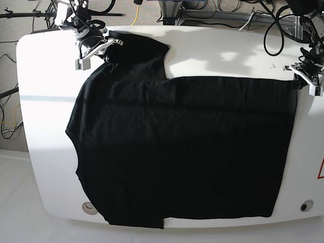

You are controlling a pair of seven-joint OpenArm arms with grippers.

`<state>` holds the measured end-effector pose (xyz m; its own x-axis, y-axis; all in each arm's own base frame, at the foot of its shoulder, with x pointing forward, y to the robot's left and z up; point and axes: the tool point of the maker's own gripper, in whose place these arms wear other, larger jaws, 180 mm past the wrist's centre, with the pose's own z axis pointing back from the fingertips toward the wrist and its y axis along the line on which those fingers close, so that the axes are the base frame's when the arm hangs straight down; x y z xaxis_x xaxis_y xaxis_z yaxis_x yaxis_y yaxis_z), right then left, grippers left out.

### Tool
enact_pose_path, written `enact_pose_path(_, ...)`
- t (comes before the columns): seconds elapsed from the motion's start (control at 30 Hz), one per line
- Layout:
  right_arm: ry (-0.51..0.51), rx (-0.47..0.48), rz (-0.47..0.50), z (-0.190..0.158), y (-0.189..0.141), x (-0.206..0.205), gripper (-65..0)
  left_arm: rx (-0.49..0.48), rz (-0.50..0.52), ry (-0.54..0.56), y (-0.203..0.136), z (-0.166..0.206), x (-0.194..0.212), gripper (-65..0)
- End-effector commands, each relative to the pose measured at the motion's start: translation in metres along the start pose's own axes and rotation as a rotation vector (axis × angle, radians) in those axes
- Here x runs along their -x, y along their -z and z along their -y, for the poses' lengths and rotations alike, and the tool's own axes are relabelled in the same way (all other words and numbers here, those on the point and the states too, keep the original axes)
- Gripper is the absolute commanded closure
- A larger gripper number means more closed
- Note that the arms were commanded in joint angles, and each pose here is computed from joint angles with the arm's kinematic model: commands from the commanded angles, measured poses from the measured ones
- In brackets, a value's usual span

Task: Fold the T-shirt properly
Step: 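Lift the gripped collar edge and pull it away from the hem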

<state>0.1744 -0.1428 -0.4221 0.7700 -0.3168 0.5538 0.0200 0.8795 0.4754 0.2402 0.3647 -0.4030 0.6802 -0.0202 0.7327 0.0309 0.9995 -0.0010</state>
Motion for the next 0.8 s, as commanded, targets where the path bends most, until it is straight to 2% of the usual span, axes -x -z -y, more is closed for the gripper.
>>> enact_pose_path(0.0, -0.008, -0.015, 0.017, -0.004, -0.002, -0.004, -0.3, -0.003, 0.046, 0.025, -0.003, -0.004, -0.020, 0.0)
enact_pose_path(0.27, -0.009, -0.017, 0.014, -0.005, -0.004, -0.003, -0.4, -0.006, 0.035, 0.036, -0.006, -0.004, -0.018, 0.0)
enact_pose_path(0.33, -0.013, -0.003, 0.005, -0.004, -0.012, 0.003, -0.2, -0.003, 0.008, 0.056, -0.014, 0.001, -0.007, 0.0)
enact_pose_path(0.77, -0.035, 0.025, -0.011, -0.006, -0.044, 0.018, -0.2, 0.046, 0.007, 0.156, -0.048, 0.032, -0.002, 0.0)
